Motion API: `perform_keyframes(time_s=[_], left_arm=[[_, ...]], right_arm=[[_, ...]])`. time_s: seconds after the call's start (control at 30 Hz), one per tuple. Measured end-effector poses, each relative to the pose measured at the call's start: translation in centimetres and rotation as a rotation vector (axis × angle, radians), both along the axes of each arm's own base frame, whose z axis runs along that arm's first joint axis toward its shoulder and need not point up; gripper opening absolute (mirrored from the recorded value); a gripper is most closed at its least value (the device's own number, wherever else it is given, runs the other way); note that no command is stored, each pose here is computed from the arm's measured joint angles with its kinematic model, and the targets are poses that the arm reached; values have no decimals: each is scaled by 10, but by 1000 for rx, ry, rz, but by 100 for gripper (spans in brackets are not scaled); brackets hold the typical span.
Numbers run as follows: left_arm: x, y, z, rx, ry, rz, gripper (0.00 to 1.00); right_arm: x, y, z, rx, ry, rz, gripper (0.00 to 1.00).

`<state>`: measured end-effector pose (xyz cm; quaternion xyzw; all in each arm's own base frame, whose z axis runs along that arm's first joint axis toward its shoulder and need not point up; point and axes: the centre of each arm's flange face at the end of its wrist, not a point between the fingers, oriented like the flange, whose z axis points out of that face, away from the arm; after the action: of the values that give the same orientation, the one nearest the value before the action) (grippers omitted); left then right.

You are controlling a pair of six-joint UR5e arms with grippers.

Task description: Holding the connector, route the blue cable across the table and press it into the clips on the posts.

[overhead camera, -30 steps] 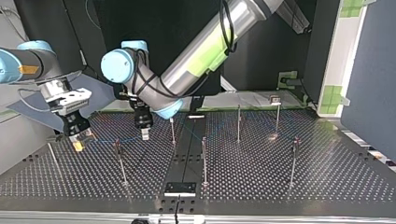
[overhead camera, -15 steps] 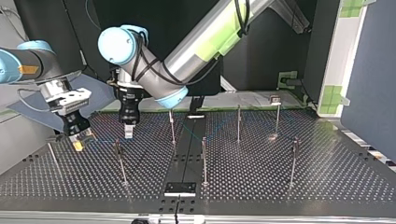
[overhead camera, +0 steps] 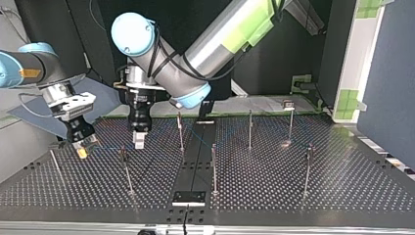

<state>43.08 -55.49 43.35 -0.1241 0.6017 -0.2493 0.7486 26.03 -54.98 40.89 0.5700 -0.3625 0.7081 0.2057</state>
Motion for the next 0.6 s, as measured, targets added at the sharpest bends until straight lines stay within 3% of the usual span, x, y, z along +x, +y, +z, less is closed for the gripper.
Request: perform_keyframes(time_s=[0.4,0.6], left_arm=[[-24,31,29,-126,-51,64,100],[-37,49,40,-124,-65,96,100]], right_arm=[[0,0,0,2,-2,1,0],[0,0,-1,4,-2,2,0]])
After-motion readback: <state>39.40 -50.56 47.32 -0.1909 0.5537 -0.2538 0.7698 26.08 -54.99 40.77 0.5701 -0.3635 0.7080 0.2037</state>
